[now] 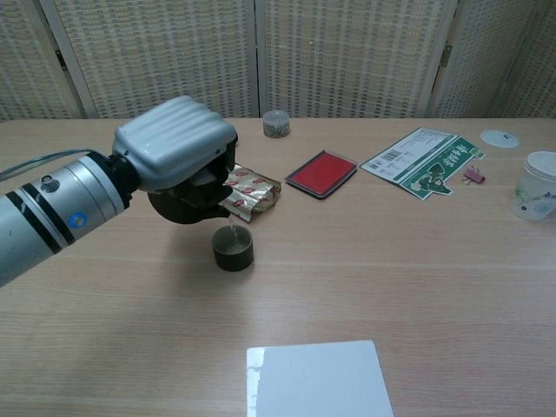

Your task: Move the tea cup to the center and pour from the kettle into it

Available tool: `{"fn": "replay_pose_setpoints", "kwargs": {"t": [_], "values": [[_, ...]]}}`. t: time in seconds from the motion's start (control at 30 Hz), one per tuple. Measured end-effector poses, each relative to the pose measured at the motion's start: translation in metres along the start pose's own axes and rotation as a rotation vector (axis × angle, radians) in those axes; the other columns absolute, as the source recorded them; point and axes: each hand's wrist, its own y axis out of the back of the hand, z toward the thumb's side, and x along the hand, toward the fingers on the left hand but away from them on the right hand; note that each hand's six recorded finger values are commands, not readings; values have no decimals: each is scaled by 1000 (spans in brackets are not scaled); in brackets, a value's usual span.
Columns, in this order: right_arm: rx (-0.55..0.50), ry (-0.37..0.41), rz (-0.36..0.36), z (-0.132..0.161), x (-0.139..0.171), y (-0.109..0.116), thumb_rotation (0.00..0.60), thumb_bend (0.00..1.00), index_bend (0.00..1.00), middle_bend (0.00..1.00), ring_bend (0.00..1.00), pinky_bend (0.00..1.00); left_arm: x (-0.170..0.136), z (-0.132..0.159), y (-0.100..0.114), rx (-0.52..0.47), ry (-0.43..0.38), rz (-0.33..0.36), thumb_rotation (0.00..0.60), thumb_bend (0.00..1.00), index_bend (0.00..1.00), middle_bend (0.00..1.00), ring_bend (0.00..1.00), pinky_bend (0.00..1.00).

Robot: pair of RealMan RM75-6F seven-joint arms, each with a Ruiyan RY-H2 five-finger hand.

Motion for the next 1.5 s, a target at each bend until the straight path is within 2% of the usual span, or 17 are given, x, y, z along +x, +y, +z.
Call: {"fn": "replay_pose_setpoints", "kwargs": {"t": [1.1,1.33,1.5], "values": [[2,-3,-6,0,1,1,600,207,191,253,143,238,-2,-1,-2,49,-9,8,600,376,1000,1000,991,730],[4,-6,-8,-1,0,1,600,207,191,252,143,239,-2,0,-3,26,-4,3,600,376,1000,1000,991,730],[4,-9,-10,-1,0,1,600,207,191,252,143,238,-1,0,-2,-25,6,1,600,376,1000,1000,991,730]]}}
